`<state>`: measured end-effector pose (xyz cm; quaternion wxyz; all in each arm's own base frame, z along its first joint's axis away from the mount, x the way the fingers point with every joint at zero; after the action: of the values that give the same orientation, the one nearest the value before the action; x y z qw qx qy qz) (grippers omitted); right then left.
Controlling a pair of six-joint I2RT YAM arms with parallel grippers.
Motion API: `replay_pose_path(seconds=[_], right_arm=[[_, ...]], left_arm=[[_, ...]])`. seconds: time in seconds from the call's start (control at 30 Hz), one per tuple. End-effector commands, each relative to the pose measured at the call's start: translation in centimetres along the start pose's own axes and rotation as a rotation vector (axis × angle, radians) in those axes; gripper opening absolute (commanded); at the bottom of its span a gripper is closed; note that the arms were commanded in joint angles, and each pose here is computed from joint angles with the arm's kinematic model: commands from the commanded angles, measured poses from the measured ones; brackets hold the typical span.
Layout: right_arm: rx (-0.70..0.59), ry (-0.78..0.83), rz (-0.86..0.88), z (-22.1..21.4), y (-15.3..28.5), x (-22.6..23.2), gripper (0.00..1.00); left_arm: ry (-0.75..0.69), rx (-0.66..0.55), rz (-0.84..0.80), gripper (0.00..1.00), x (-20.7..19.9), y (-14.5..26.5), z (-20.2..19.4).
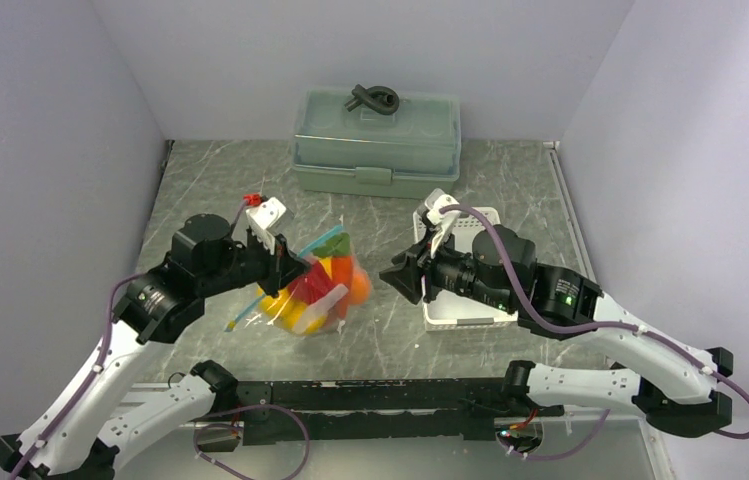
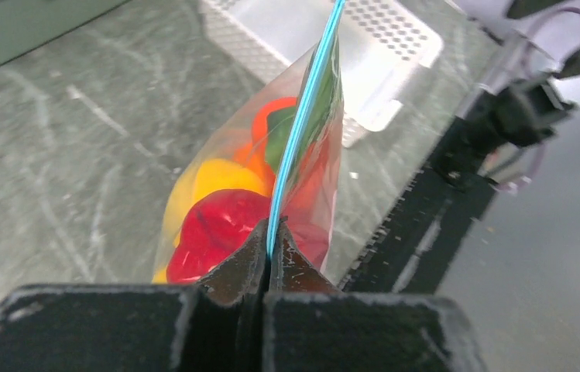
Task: Place the food in the zip-top bag and seal the zipper
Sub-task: Place the zipper food storage bag at the center of the board.
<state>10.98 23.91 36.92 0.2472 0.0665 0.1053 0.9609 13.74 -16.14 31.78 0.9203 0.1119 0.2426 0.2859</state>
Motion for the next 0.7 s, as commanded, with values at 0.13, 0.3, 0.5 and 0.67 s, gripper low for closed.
replay_pose_path(seconds=[0.13,0.3,0.5,0.67], right_arm=[[0.014,-0.040,-0.211,-2.7,1.4,-2.7,0.44],[0.000,-0.072,-0.183,-4.1,1.4,-2.4,0.43],[0.019,-0.087,-0.191,-5.2,1.2,-2.5,0.43],[0.022,-0.107,-0.169,-5.9,1.1,-2.2,0.45]], left_arm=[[-0.069,-0.151,0.374,0.00,4.3,0.6,4.3],[-0.130,-0.157,0.540,0.00,7.1,-0.3,5.3],[-0.238,-0.112,0.712,0.00,10.1,-1.9,7.0],[-0.335,-0.081,0.885,0.00,12.9,-2.9,8.2]])
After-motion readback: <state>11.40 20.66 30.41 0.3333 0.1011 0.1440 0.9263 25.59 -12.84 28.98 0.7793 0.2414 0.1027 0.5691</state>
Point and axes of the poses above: each gripper's point midway between its finger pads, its own y axis back along the fingers, its own x axis along the line the jaws close on, z = x × y, the point moved 5 cm from there along y, back along the fingers, and after that the axes turned 8 degrees about y, right-handed, at the moved point
